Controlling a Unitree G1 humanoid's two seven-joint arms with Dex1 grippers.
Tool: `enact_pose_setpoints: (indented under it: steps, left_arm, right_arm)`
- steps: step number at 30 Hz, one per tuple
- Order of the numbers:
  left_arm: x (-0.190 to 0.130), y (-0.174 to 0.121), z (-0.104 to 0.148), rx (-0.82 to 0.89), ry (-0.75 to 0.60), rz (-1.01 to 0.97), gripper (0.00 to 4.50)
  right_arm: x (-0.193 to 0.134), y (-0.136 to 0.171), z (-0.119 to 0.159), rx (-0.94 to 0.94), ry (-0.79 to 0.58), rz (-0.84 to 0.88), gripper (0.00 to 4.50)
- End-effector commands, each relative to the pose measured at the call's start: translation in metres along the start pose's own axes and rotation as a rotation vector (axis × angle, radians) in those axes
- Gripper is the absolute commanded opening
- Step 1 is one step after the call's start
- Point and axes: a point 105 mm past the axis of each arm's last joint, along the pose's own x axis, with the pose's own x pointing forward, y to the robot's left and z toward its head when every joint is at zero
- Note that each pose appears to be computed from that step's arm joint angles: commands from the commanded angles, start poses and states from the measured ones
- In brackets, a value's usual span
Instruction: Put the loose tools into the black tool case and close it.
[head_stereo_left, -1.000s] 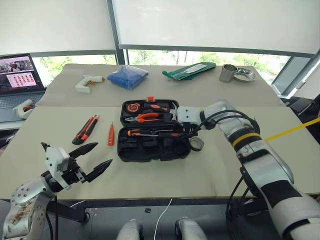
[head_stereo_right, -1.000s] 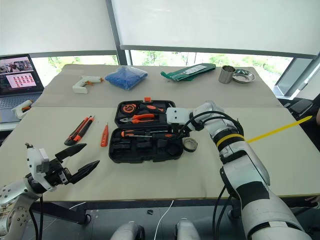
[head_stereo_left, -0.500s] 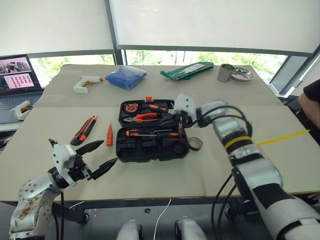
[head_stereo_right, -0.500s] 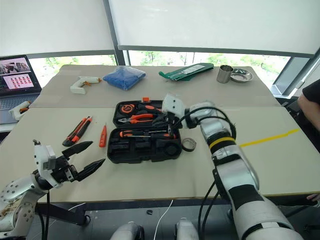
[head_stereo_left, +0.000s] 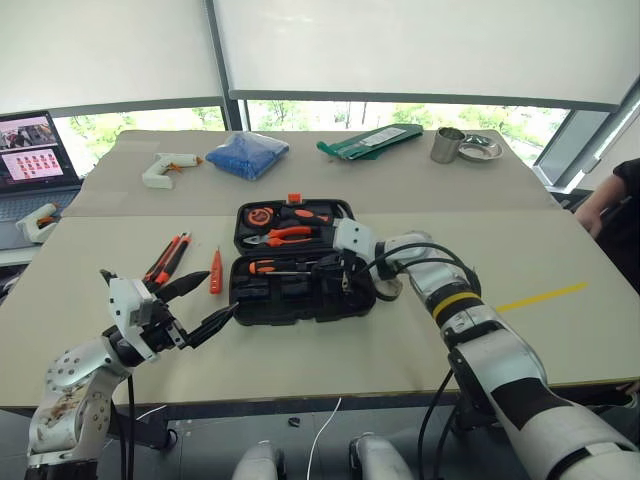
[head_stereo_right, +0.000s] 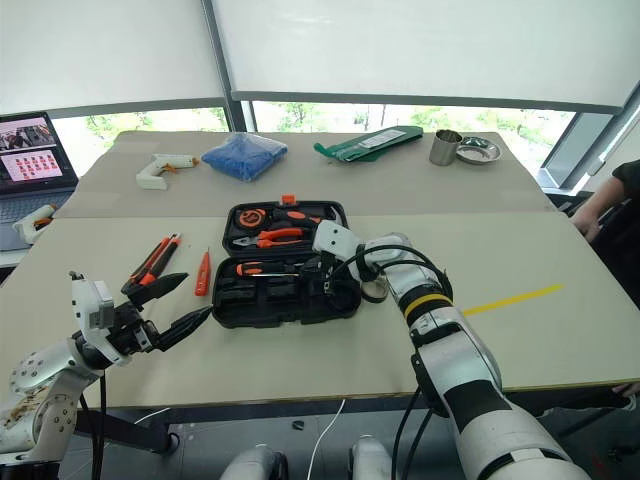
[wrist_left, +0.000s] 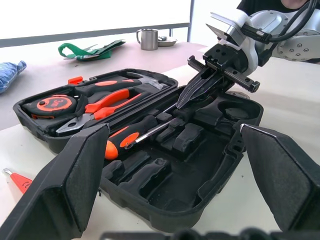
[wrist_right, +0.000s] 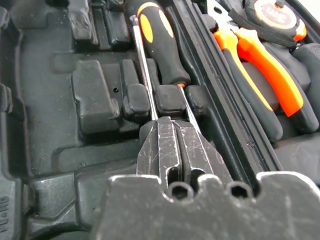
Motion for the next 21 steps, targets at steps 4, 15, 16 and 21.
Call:
enact_pose_setpoints:
  steps: [4,15,16,21]
  left_arm:
    - [0.004,-0.002,0.007,0.007,-0.029,-0.002,4.50]
    - [-0.025,0.013,-0.003,-0.020,0.002,0.136,4.50]
    - [-0.033,0.018,-0.005,-0.020,0.013,0.177,4.50]
    - [-0.074,0.037,-0.015,-0.010,0.095,0.372,4.50]
  right_arm:
    - [0.023,0.030,-0.026,-0.034,0.134,0.089,0.02]
    - [-0.043,-0.014,0.065,-0.079,-0.393,-0.086,1.17]
    - [-0.053,-0.013,0.069,-0.085,-0.436,-0.100,1.45]
    - [-0.098,0.006,0.063,-0.076,-0.540,-0.157,3.19]
